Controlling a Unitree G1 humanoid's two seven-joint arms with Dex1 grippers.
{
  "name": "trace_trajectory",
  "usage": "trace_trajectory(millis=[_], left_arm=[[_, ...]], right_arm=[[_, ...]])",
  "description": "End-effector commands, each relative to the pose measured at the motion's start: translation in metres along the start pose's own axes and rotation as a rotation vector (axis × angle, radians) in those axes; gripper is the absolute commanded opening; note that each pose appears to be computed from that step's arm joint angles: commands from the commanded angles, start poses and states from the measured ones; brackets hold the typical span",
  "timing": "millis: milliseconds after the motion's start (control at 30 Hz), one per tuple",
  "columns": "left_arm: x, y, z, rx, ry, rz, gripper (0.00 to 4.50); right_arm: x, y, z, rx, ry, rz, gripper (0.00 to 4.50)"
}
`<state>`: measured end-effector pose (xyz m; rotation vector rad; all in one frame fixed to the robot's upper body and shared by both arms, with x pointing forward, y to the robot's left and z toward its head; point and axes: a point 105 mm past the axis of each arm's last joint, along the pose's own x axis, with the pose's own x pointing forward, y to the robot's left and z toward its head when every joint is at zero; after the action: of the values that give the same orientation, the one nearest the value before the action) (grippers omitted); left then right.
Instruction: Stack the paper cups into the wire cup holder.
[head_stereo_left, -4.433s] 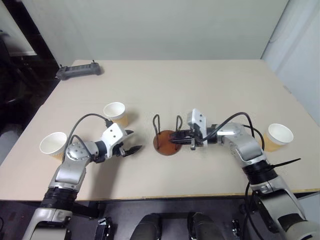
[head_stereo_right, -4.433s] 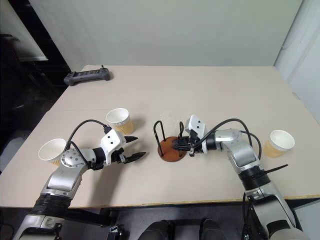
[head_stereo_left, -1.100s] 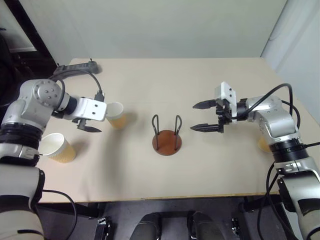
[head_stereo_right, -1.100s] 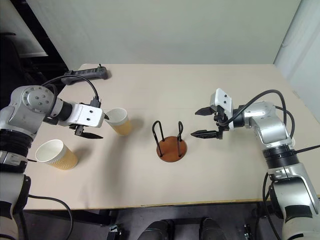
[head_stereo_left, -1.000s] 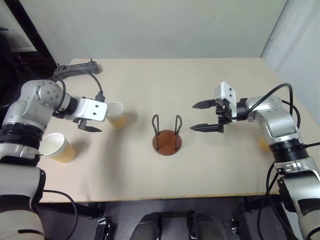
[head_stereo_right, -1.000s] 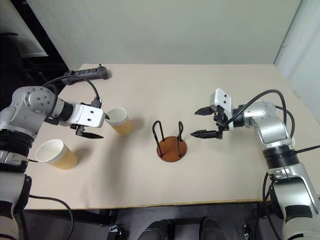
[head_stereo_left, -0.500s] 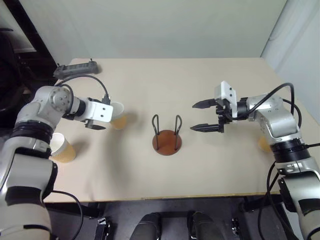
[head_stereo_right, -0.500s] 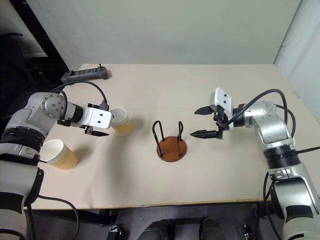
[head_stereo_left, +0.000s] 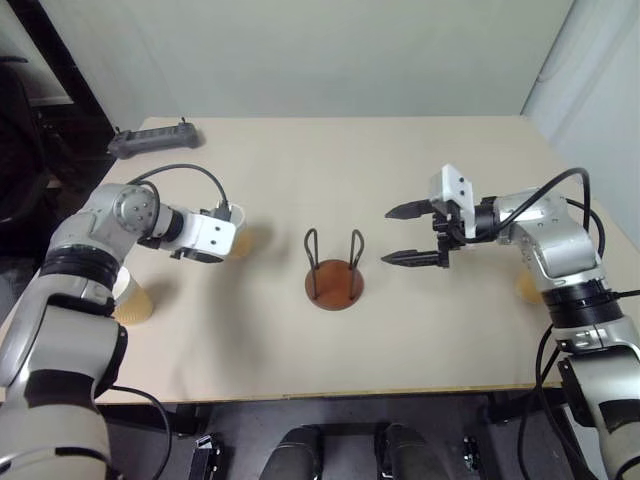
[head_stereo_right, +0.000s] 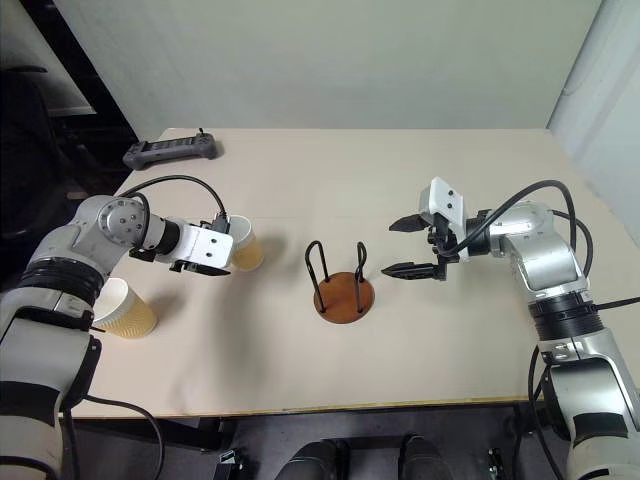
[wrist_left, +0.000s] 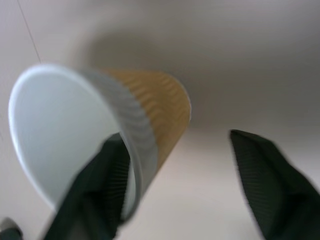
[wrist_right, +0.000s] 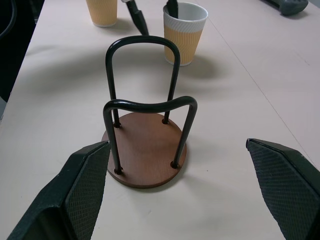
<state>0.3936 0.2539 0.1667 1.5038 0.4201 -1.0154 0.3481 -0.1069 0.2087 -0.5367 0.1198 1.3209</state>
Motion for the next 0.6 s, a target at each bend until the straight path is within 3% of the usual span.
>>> trace_trajectory(millis=[33,167,600], left_arm=[[-0.008,0.008,-0.002,0.025,0.016,0.038,1.41],[-0.010,0.008,-0.002,0.026,0.014,0.033,0.03],[-0.034,0.013,0.014,0.072,-0.102,-0.039,0.03]], right_arm=[[-0.007,-0.001,0.012,-0.044,-0.022,-0.014,4.50],[-0.008,-0.001,0.011,-0.044,-0.018,-0.016,4.50],[-0.010,-0.002,0.011,-0.045,-0.014,-0.017,4.50]])
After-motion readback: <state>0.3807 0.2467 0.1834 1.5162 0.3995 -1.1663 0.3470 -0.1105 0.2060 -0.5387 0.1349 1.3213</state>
